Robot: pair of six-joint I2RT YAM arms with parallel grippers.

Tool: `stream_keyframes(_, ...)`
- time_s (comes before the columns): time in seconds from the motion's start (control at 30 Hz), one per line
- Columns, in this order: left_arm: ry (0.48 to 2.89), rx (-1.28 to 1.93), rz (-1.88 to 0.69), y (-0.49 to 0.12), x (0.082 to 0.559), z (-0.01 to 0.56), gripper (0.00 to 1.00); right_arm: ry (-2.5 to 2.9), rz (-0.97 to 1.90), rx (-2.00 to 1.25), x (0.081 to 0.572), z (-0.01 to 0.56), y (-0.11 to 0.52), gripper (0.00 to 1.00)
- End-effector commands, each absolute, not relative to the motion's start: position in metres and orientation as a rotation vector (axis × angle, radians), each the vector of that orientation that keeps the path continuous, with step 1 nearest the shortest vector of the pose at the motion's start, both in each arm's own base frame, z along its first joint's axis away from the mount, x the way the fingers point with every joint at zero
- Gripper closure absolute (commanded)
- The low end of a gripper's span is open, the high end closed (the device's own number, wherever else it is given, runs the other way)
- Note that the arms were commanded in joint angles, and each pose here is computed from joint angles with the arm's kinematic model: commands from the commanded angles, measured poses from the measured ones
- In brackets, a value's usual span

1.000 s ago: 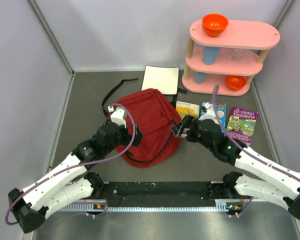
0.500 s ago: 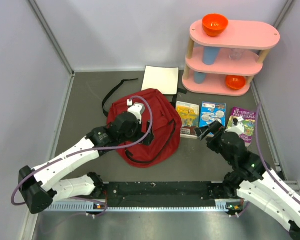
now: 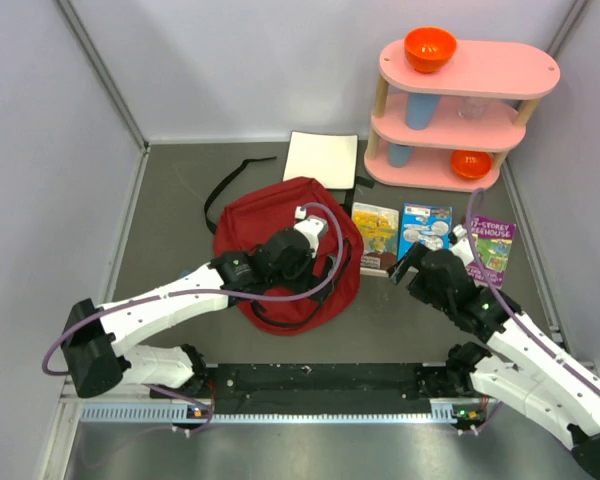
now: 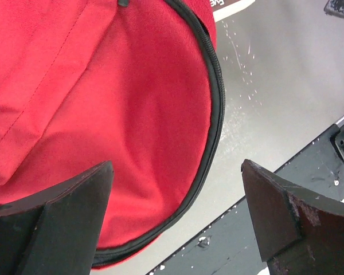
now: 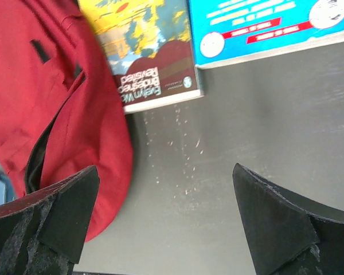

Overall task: Pack the student bag
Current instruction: Unzip the student bag at the center of the board.

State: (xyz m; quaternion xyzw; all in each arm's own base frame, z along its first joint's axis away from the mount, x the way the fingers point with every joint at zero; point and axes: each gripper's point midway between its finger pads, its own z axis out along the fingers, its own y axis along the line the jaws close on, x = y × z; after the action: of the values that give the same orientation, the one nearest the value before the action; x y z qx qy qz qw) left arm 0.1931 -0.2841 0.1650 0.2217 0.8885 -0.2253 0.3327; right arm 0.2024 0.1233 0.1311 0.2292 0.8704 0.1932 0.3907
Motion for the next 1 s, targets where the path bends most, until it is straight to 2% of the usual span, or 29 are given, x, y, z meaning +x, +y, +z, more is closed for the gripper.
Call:
stream_keyframes(0.0, 2.201, 0.547, -0.679, -0.317, 0.213, 0.188, 0.01, 2.204, 0.475, 0.603, 0.217, 0.153, 0.116, 0.01)
stream_keyframes(0.17, 2.301, 0.615, -0.704, -0.346, 0.214, 0.156, 0.01, 2.256, 0.483, 0.557, 0.219, 0.146, 0.122, 0.01)
stream_keyframes(0.3, 2.356, 0.629, -0.592, -0.345, 0.223, 0.127, 0.02, 2.291, 0.560, 0.512, 0.217, 0.140, 0.136, 0.01)
stream_keyframes(0.43, 2.475, 0.546, -0.290, -0.313, 0.237, 0.086, 0.09, 2.338, 0.600, 0.503, 0.213, 0.127, 0.145, 0.01)
stream_keyframes(0.57, 2.554, 0.485, 0.018, -0.256, 0.239, 0.064, 0.25, 2.340, 0.573, 0.520, 0.213, 0.120, 0.141, 0.01)
stream_keyframes(0.7, 2.584, 0.381, 0.043, -0.222, 0.237, 0.061, 0.28, 2.331, 0.565, 0.525, 0.219, 0.119, 0.140, 0.01)
stream_keyframes(0.83, 2.528, 0.311, 0.064, -0.199, 0.239, 0.082, 0.27, 2.341, 0.582, 0.508, 0.227, 0.119, 0.145, 0.01)
stream_keyframes(0.97, 2.499, 0.211, 0.168, -0.174, 0.239, 0.104, 0.18, 2.369, 0.588, 0.470, 0.234, 0.118, 0.152, 0.01)
